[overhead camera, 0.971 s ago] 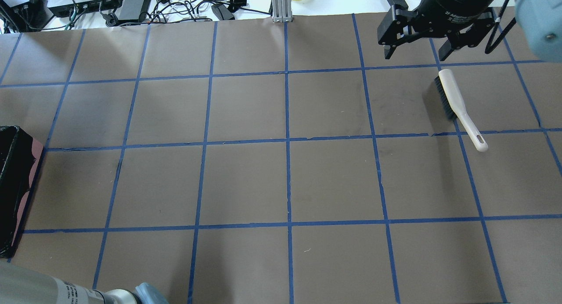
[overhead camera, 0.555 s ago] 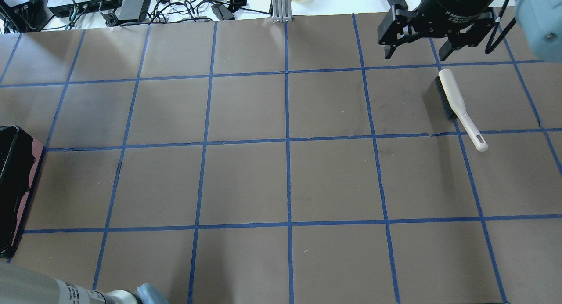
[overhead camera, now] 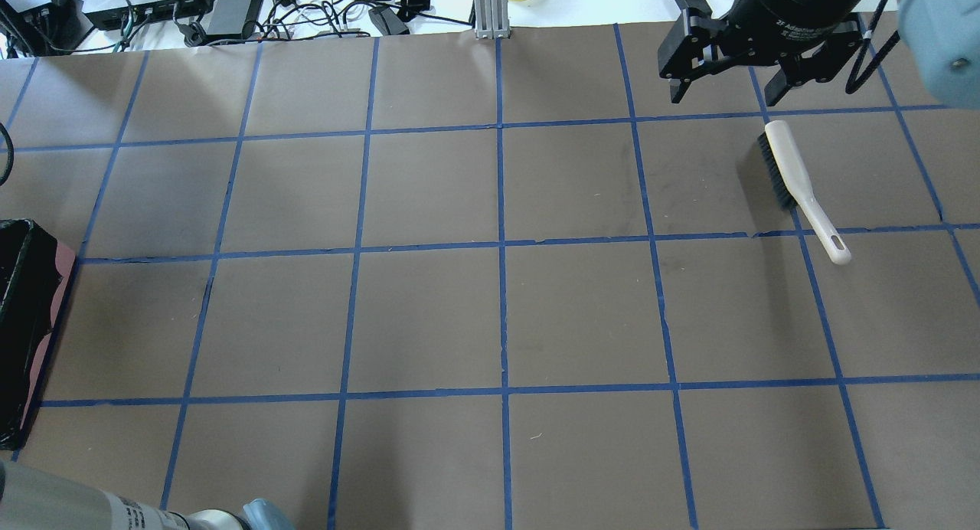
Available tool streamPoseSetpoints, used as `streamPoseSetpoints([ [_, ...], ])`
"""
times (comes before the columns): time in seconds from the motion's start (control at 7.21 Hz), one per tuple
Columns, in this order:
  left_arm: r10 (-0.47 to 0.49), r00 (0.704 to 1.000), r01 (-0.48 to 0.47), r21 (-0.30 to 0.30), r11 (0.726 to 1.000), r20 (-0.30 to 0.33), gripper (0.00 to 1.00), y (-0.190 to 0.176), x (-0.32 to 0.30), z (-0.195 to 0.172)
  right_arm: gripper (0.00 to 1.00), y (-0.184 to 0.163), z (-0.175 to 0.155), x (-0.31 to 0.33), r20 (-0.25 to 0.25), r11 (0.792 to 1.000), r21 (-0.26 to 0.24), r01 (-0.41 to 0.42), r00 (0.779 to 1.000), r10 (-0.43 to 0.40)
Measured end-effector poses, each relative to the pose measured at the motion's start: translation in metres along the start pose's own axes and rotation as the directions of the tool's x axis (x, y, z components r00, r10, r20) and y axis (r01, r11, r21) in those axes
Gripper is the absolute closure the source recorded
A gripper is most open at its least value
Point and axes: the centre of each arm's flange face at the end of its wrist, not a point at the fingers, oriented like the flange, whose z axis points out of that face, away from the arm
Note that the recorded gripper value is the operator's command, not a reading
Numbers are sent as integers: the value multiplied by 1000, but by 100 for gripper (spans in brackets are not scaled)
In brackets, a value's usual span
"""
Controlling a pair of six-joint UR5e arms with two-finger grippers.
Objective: Sweep and dump trash into bin
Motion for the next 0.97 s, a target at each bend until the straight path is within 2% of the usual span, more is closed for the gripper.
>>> streamPoseSetpoints([
  [0.28, 21, 1000, -21, 17, 1000, 5, 100, 0, 1, -3, 0, 0, 0, 0, 0, 1000, 0, -1, 1000, 1],
  [0.55, -9, 1000, 8, 45, 999, 21, 100, 7, 4, -4, 0, 0, 0, 0, 1, 1000, 0, -1, 1000, 1],
  [0.97, -35, 999, 35, 24, 999, 20, 100, 29, 15, -7, 0, 0, 0, 0, 1, 1000, 0, 0, 1000, 0],
])
